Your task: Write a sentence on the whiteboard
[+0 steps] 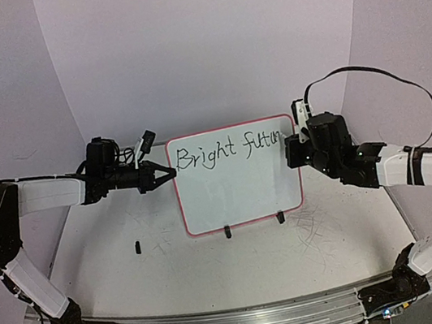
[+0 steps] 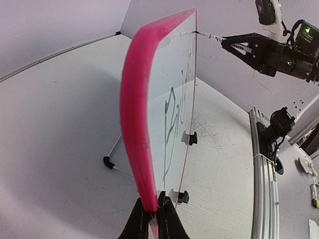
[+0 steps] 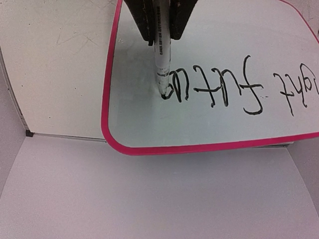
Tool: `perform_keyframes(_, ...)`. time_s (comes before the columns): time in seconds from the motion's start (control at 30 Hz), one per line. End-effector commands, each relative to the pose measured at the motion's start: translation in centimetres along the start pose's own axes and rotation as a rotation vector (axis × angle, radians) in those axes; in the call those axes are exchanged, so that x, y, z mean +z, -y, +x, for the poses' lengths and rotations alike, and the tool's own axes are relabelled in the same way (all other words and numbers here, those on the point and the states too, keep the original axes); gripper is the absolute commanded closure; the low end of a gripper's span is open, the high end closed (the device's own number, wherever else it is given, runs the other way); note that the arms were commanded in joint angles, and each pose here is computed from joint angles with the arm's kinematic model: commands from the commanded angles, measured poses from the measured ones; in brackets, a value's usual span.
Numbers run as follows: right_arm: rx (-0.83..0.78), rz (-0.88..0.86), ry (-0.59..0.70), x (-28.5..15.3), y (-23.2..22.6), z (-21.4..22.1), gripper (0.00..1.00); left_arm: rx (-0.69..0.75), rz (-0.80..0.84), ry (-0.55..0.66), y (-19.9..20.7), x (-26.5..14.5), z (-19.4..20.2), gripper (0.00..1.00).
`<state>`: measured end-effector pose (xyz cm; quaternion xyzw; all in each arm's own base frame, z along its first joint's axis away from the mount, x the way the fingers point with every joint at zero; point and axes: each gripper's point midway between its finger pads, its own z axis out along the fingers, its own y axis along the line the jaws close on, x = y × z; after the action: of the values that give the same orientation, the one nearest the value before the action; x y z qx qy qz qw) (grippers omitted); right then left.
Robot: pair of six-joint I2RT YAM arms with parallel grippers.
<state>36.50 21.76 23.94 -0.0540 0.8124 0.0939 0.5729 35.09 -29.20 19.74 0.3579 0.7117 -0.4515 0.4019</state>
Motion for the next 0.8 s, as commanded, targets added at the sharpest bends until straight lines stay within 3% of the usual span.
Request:
perform_keyframes(0.0, 0.037, 0.009, -0.005, -0.6, 0.5, 0.0, 1.0, 0.155, -0.043, 0.086, 0.3, -0.9, -3.7, 1.0)
perform_keyframes(0.4, 0.066, -0.012, -0.05, -0.9, 0.6, 2.0, 1.0, 0.153, -0.041, 0.084, 0.3, -0.9, -3.6, 1.0)
perform_keyframes(0.77, 0.058, -0.001, -0.018, -0.6, 0.5, 0.8, 1.0, 0.155, -0.041, 0.085, 0.3, -1.0, -3.7, 1.0)
